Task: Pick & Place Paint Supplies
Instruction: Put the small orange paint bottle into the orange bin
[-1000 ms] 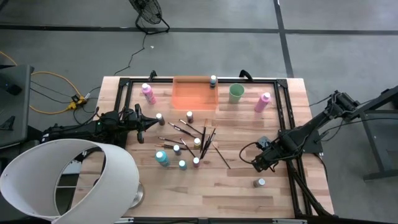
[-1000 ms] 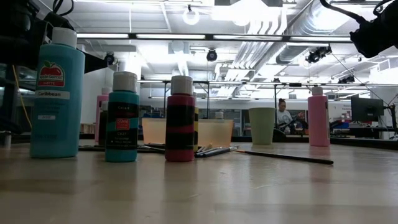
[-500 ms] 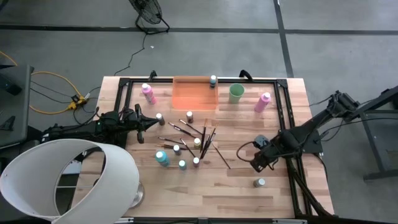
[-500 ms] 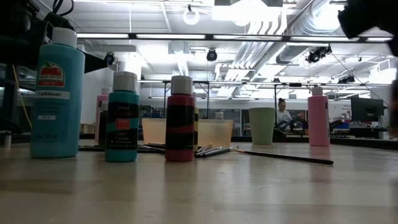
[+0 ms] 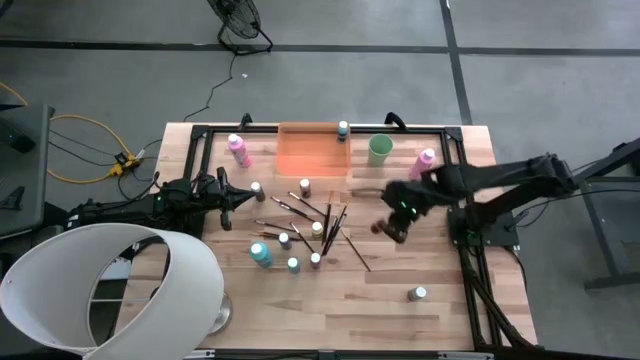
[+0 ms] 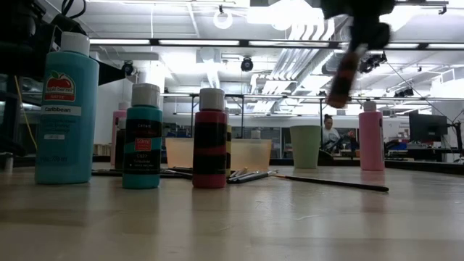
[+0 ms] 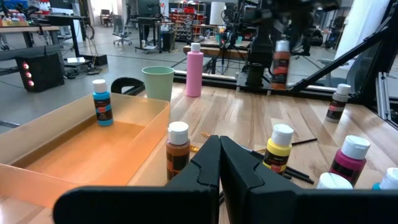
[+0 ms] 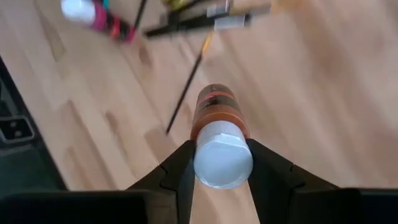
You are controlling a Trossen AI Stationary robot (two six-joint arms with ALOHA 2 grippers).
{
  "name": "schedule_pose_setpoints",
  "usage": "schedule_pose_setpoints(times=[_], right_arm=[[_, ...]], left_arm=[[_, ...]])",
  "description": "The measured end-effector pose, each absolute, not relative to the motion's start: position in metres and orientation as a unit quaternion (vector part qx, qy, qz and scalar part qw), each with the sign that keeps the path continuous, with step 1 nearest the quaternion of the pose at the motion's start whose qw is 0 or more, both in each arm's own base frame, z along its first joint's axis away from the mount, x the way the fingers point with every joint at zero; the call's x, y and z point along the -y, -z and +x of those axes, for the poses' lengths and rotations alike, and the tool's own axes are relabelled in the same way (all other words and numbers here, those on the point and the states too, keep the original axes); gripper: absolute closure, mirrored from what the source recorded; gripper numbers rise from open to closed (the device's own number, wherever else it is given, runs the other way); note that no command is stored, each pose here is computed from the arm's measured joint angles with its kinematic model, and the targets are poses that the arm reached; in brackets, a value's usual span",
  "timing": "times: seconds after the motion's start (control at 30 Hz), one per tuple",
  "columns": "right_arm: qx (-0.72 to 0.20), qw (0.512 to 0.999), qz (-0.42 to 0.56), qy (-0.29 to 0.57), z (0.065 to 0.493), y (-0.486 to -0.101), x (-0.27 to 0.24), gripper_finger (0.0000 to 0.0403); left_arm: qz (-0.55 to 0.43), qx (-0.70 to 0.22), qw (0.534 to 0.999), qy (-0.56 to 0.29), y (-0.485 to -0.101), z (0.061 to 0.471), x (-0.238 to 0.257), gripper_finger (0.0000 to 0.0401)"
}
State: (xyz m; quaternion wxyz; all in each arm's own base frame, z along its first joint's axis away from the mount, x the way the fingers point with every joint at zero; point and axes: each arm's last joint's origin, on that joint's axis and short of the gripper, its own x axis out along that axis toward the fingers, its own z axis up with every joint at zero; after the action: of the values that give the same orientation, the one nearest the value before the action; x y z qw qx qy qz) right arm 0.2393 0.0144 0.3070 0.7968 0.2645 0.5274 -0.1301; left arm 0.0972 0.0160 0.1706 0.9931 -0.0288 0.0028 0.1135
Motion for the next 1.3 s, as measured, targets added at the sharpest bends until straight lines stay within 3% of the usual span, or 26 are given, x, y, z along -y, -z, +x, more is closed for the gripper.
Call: schedule_pose_setpoints(times=[0.6,0.87,1.3], right_arm=[[-0.492,0.830,0.148,0.216,0.333,-0.345,0.138,0.0285],[-0.505,0.823,0.126,0.227,0.366,-0.321,0.178,0.0282],[-0.546,0.783,0.133,0.267,0.376,-0.274,0.213,0.0279]], left_arm=[[-0.029,-0.003,0.993,-0.114,-0.171,0.097,-0.016,0.0401],[-0.029,-0.003,0.993,-0.113,-0.170,0.097,-0.016,0.0401],[-0.029,-0.003,0.993,-0.113,-0.171,0.097,-0.016,0.0401]])
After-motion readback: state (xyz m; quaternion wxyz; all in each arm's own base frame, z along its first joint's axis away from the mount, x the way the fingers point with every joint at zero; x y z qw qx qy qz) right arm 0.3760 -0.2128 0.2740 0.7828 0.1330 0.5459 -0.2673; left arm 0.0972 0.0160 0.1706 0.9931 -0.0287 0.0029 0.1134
